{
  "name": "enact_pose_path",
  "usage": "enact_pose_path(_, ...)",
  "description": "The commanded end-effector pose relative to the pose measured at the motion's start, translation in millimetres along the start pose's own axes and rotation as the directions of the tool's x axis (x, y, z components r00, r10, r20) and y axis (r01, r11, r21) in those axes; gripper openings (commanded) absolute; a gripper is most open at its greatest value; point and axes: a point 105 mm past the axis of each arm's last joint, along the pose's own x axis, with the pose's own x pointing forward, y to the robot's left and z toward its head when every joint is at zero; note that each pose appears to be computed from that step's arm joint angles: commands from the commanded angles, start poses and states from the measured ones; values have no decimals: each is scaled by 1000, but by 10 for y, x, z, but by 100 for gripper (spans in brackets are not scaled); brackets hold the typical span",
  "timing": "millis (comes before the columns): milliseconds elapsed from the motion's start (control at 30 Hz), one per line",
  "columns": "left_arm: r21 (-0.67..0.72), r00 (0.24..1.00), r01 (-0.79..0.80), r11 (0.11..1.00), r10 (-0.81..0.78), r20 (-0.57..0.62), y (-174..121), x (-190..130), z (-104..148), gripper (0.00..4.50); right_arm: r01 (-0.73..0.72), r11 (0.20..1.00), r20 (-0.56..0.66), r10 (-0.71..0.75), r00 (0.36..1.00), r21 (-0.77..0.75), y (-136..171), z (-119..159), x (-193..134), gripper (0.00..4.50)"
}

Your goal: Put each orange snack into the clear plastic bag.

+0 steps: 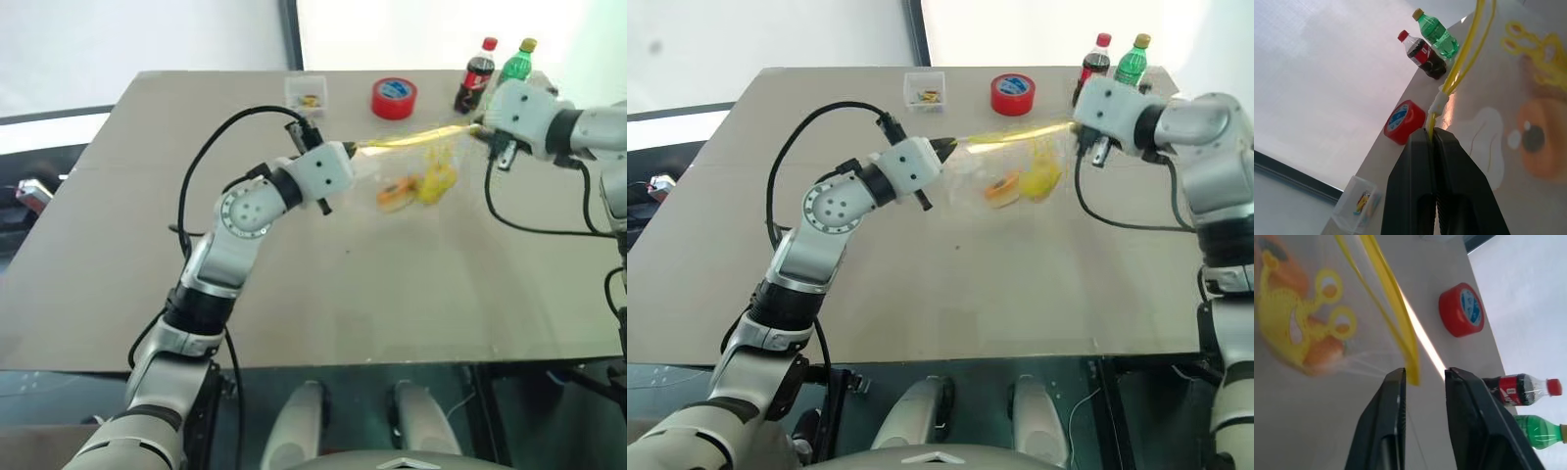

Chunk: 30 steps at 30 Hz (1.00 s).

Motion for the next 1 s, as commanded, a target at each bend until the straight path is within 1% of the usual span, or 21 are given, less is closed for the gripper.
enact_pose_path(33,26,999,-10,1000,9,46,39,30,131,0,-39,998,134,45,990,-53,20,358,-196,174)
enact_pose_path(167,10,999,1,1000,-1,49,13,39,150,0,-67,995,266,83,960,-69,155,714,-126,174)
enact_pose_path(267,13,999,16,1000,-17,48,-17,31,158,0,-61,994,357,89,930,-90,268,976,18,174)
enact_pose_path(400,17,999,17,1000,-18,50,0,30,186,0,-36,993,421,82,903,-116,339,1178,183,174)
enact_pose_path(600,-2,998,27,1000,-26,55,-8,35,237,0,47,979,464,52,884,-199,318,1304,345,174)
enact_pose_path(733,-61,998,48,997,-45,45,-32,28,231,0,41,976,487,70,871,-215,365,1342,382,174)
enact_pose_path(900,-131,997,78,988,-73,40,-57,38,235,0,27,969,469,95,878,-246,417,1296,421,174)
enact_pose_path(1000,-144,996,88,986,-83,37,-67,43,233,0,23,969,468,98,878,-245,424,1291,425,174)
